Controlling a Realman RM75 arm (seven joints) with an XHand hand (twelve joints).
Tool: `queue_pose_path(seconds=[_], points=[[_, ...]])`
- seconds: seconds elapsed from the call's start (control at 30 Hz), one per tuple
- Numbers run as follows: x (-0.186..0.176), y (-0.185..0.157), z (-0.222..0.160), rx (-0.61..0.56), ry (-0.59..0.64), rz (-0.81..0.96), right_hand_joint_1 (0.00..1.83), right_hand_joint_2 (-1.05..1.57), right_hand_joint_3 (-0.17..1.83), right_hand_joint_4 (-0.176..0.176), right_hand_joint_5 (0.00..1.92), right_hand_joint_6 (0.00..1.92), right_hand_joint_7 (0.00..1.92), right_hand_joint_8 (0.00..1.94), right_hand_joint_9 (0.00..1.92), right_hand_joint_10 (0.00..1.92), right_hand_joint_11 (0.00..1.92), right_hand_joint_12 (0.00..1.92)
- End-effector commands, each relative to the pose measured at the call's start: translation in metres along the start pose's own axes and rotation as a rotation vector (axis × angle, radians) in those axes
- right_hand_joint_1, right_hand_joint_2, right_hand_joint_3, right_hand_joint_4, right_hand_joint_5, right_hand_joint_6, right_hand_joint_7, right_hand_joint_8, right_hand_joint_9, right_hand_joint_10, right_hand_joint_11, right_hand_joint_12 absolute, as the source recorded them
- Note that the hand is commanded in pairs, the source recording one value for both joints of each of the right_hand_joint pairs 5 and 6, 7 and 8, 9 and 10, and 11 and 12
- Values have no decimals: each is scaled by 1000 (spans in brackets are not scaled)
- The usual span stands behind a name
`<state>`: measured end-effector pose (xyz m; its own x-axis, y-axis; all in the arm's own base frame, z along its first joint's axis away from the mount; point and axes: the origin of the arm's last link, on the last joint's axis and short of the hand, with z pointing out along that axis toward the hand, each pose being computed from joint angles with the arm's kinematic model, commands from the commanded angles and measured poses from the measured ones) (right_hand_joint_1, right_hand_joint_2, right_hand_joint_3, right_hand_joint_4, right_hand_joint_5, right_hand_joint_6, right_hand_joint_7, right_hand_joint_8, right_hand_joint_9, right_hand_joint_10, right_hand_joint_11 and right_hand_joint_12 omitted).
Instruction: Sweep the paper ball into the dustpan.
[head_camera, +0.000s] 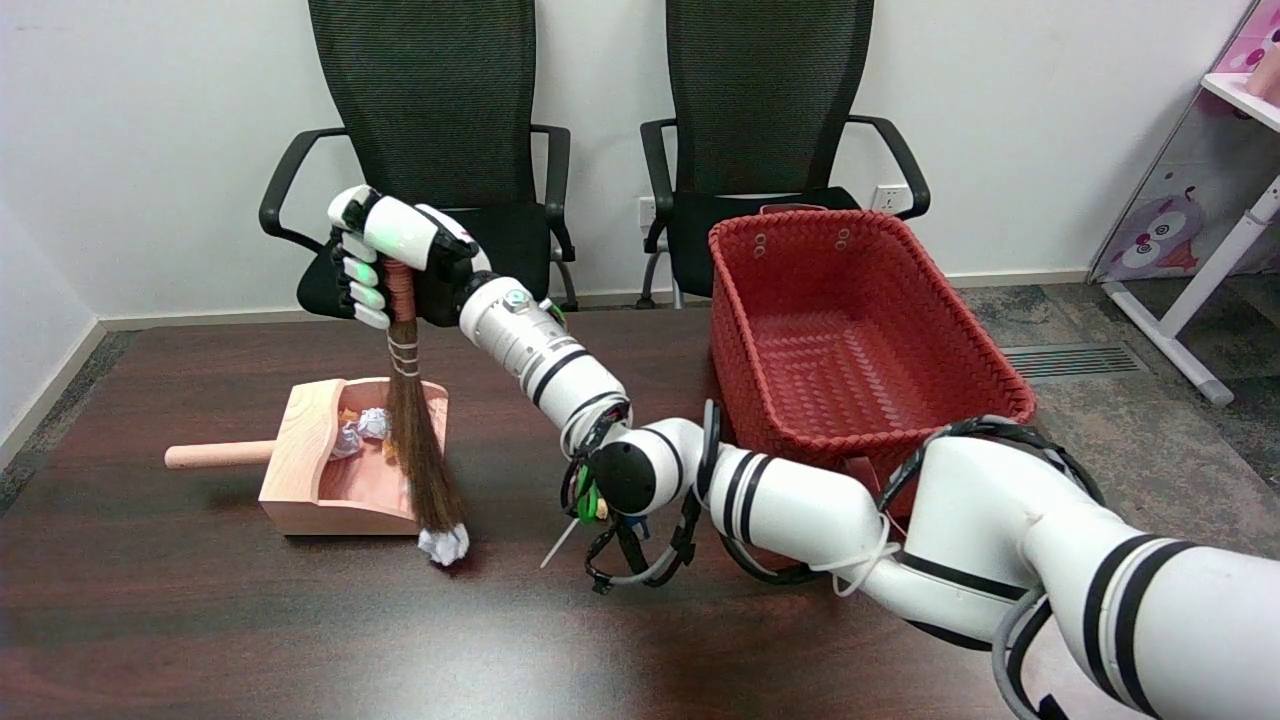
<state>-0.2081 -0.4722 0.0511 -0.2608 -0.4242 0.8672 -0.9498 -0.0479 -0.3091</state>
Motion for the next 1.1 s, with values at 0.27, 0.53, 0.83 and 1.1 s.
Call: queue_pose_path(seconds=[0.27,0.53,0.83,1.1], points=[[-3,-34,9,106,-29,61,796,1121,1407,16,1920,1920,1920,1920,1920,1920,1920,1920],[-10,-59,-13,174,-116,-71,780,1204,1361,15,1920,1920,1920,1920,1920,1920,1920,1920],[-17,-87,-80,241,-83,-406,720,1571,1456,54,1920,1920,1920,1920,1920,1920,1920,1920],[-11,-88,-146,336,62,-287,754,1571,1572,65,1920,1920,1920,1920,1920,1920,1920,1920]])
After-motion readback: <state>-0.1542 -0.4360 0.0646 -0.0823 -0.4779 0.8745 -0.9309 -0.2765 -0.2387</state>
